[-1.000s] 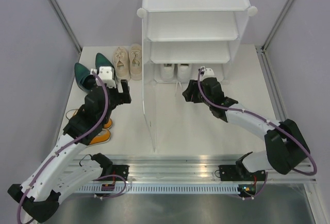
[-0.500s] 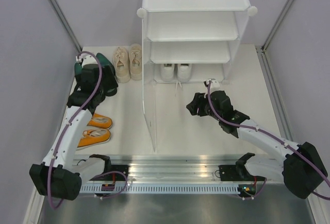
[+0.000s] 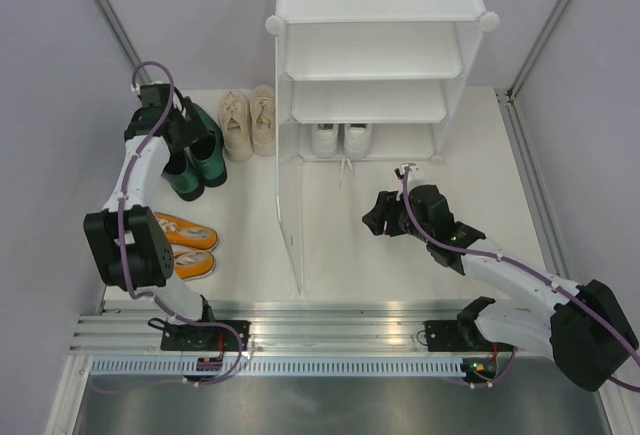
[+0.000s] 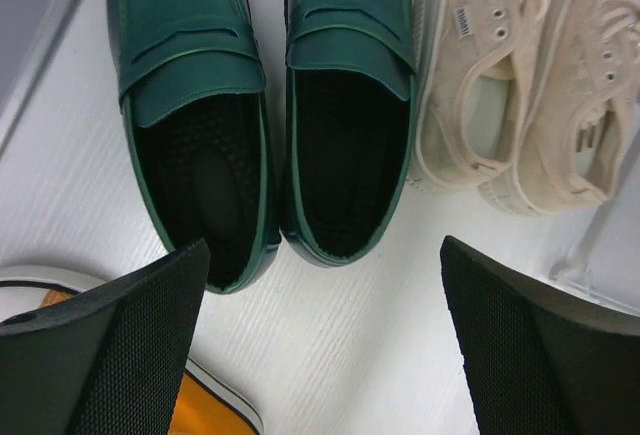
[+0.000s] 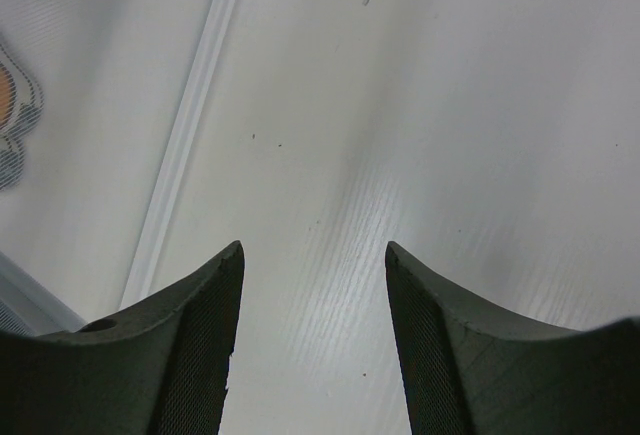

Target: Place and organize the shoes in the shoe cabinet

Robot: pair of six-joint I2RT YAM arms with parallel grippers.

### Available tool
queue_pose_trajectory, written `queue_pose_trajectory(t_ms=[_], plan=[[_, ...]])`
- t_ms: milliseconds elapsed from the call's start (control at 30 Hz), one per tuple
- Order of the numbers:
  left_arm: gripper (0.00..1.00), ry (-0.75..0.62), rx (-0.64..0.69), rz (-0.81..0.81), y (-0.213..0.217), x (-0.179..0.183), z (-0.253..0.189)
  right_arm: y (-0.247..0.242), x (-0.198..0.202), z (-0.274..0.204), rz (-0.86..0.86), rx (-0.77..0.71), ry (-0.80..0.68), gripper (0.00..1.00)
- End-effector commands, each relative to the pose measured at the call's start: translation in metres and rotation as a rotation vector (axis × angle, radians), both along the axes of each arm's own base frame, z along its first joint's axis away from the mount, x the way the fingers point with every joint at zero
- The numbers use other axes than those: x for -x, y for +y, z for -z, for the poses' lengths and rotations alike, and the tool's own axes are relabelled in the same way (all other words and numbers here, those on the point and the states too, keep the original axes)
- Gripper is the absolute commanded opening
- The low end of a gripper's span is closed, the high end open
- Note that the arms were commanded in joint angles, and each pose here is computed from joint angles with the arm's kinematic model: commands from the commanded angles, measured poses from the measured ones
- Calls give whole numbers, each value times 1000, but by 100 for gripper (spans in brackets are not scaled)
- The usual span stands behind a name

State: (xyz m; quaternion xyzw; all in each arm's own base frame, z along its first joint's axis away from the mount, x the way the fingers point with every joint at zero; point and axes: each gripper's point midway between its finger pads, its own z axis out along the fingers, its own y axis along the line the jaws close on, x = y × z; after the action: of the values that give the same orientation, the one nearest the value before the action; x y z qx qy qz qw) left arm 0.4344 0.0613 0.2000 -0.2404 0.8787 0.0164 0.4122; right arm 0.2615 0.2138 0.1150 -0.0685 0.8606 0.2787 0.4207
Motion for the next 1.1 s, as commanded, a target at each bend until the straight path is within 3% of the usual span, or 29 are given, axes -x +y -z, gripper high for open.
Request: queue_pose_trajectory(t_ms=[0,233,700,800,833,900,1067], plan=[[98,20,73,37,-10,-17,13,6,0,-10,-22,-47,-36,63],[94,119,101,24,-3,-44,69,5,4,0,-20,-44,-21,63],[87,157,187,-85,29,-22,101,4,0,10,-11,-23,0,63],[86,85,248,-38,15,-26,96,3,1,10,-10,-21,-5,63],[86,-21,266,15,7,-38,72,3,0,8,-9,-22,-8,63],[86,-66,293,42,-1,-35,64,3,0,10,-9,-19,-3,63],[87,-149,254,32,3,-31,36,4,1,11,-15,-20,4,63]])
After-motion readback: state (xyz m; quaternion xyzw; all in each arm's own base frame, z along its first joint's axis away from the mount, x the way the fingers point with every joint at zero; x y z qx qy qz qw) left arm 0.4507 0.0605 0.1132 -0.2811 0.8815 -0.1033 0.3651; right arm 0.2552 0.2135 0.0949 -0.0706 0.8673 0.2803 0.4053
